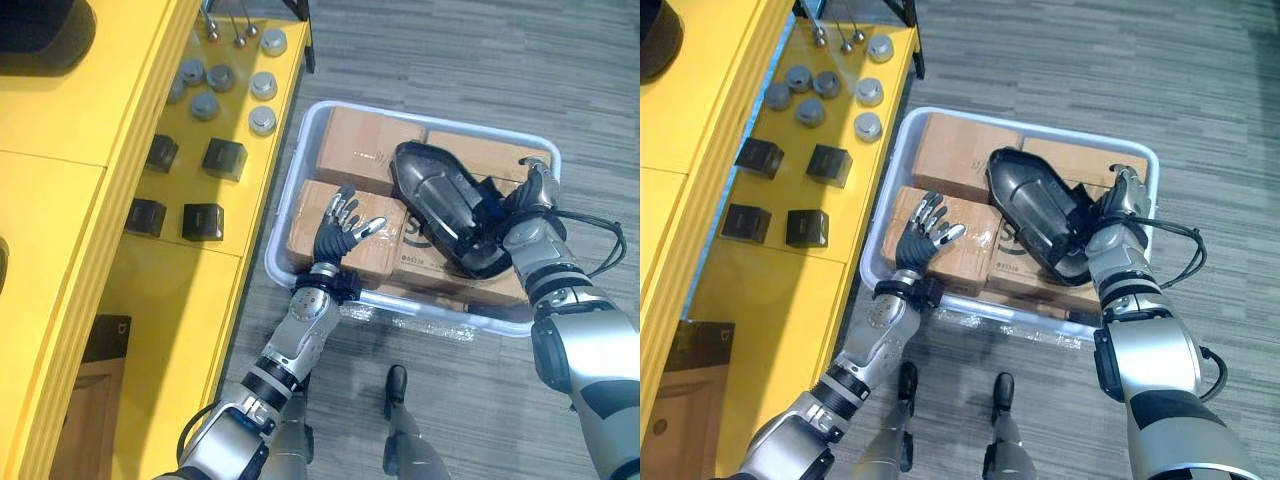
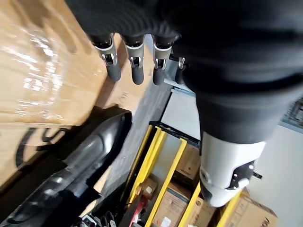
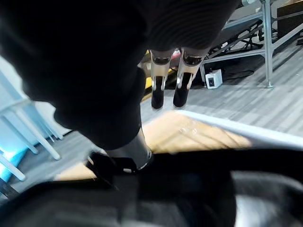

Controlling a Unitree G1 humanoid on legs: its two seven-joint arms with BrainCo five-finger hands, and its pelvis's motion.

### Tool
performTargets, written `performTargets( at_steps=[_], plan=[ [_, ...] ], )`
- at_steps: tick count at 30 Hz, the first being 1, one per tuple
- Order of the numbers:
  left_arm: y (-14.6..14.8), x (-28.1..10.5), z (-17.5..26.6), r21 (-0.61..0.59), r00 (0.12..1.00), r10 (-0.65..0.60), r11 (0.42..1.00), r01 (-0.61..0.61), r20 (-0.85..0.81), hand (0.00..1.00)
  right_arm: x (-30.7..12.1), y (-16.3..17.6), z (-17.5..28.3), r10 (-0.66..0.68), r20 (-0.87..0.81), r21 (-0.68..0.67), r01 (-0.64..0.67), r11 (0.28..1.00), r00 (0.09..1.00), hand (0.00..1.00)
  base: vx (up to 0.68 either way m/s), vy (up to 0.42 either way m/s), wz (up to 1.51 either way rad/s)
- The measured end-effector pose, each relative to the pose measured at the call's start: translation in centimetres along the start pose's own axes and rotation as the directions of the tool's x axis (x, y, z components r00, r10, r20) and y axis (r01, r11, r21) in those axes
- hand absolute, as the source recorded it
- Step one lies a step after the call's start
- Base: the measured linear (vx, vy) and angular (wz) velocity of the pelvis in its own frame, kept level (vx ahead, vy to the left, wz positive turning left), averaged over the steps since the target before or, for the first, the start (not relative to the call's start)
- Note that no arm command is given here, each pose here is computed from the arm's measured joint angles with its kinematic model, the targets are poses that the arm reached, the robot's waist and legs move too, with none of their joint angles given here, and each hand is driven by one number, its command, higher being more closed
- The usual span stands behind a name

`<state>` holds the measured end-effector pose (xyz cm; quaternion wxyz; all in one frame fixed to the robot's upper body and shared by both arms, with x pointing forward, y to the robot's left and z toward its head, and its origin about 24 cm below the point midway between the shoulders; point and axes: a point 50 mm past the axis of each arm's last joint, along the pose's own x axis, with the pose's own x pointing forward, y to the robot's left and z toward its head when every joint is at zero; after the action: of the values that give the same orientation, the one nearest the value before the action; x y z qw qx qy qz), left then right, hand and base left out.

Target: Walk over and take plastic housings, then place them on the shelf

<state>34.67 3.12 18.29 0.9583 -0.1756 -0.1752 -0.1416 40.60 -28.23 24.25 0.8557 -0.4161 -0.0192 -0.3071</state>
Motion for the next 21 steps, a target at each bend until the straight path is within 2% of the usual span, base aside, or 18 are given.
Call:
performTargets(
  at_steps=[6,7,15,21],
  plan=[
    [0.5,-0.9,-0.8,-0.012,0.999,0.021,1.000,-0.022,-0.024,0.00,0.0,-0.4,-1.9,-0.020,-0.029,-0.059,0.018,0.998,0.999,0.00,0.04,0.023,0.12],
    [0.5,-1.1,-0.9,-0.010,1.000,0.019,1.000,-0.019,-0.023,0.00,-0.1,-0.4,-2.3,-0.015,-0.033,-0.089,0.012,0.996,0.999,1.00,0.05,0.027,0.07],
    [-0.9,-2.4,-1.6,-0.065,0.999,-0.016,0.998,0.013,-0.036,0.00,0.7,-3.8,-4.2,-0.103,-0.017,-0.198,0.097,0.975,0.995,1.00,0.05,0.031,0.08],
    [-1.1,-2.5,-1.7,-0.077,0.999,-0.017,0.997,0.014,-0.039,0.00,0.4,-3.3,-5.5,-0.093,-0.042,-0.207,0.083,0.975,0.995,1.00,0.08,0.017,0.06]
  ],
)
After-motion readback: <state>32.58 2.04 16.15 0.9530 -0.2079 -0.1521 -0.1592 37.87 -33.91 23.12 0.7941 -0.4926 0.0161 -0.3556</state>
